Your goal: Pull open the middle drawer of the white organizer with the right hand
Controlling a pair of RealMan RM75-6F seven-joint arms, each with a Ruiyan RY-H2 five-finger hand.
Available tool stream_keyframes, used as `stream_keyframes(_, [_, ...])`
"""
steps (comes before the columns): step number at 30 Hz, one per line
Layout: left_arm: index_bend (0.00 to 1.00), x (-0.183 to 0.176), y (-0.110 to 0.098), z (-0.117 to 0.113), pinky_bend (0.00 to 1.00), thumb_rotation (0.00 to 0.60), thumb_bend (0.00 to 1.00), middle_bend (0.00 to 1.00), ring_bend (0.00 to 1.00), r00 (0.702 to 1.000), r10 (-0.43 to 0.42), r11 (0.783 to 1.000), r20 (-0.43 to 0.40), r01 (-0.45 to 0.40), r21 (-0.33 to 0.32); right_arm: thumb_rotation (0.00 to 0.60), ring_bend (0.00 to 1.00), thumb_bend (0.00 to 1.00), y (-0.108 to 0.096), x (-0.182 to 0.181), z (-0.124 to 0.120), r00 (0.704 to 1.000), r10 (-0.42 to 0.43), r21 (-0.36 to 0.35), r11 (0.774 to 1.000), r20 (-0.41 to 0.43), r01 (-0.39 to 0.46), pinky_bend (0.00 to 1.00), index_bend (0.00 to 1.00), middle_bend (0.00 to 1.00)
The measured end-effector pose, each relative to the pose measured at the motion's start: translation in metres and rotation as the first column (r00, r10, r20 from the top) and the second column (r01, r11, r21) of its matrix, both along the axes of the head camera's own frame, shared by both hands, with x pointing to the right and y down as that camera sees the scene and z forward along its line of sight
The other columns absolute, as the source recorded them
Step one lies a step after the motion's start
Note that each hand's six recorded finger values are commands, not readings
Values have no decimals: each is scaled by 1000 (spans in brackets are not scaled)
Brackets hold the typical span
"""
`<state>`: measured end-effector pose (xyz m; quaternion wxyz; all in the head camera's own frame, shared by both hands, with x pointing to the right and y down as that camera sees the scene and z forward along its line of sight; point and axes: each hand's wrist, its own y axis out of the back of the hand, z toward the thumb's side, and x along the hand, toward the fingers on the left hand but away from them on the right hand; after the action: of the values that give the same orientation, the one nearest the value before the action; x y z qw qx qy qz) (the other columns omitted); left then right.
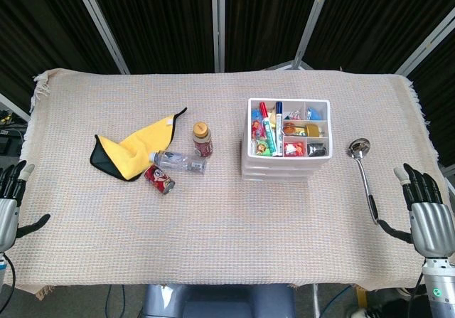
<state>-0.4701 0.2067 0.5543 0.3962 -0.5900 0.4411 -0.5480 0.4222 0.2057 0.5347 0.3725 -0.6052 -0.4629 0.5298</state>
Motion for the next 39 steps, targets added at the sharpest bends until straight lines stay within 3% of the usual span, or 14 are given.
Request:
stream_keyframes(24, [0, 0, -1, 0, 0, 600, 40, 0, 0, 1000, 0, 1000, -5, 0, 1, 600, 13, 20, 1, -4, -2, 1000, -3, -9, 1000, 30, 4, 14, 19, 24])
stream_keyframes(26, [0, 1, 0, -1, 0, 600, 39, 0, 0, 1000, 3, 1000, -5, -3, 6, 600, 133, 24, 2, -4, -3, 999, -4, -4, 1000, 35, 4, 140, 63, 142])
stream_keyframes(28, [0, 1, 0, -2, 0, 600, 39, 0, 0, 1000, 2, 1000, -6, -2, 9, 600, 380, 33, 2, -3, -4, 999, -1, 3, 1000, 37, 1, 356, 109, 363])
stream_keyframes(30, [0, 1, 0, -2, 0, 600, 40, 0, 0, 1000, 1, 1000, -3, -1, 8, 600, 537, 42, 1, -4, -6, 999, 6, 14, 1000, 49, -7, 456, 131, 517])
stream_keyframes(34, [0, -1, 0, -4, 0, 600, 40, 0, 0, 1000, -7, 1000, -8, 7, 10, 600, 729, 63, 2, -9, -7, 994, 15, 12, 1000, 109, -17, 563, 144, 725])
stream_keyframes(39, [0, -3, 0, -7, 0, 600, 40, 0, 0, 1000, -15, 1000, -16, 16, 21, 600, 803, 119, 4, -24, -7, 978, 22, -18, 1000, 208, -19, 592, 147, 802])
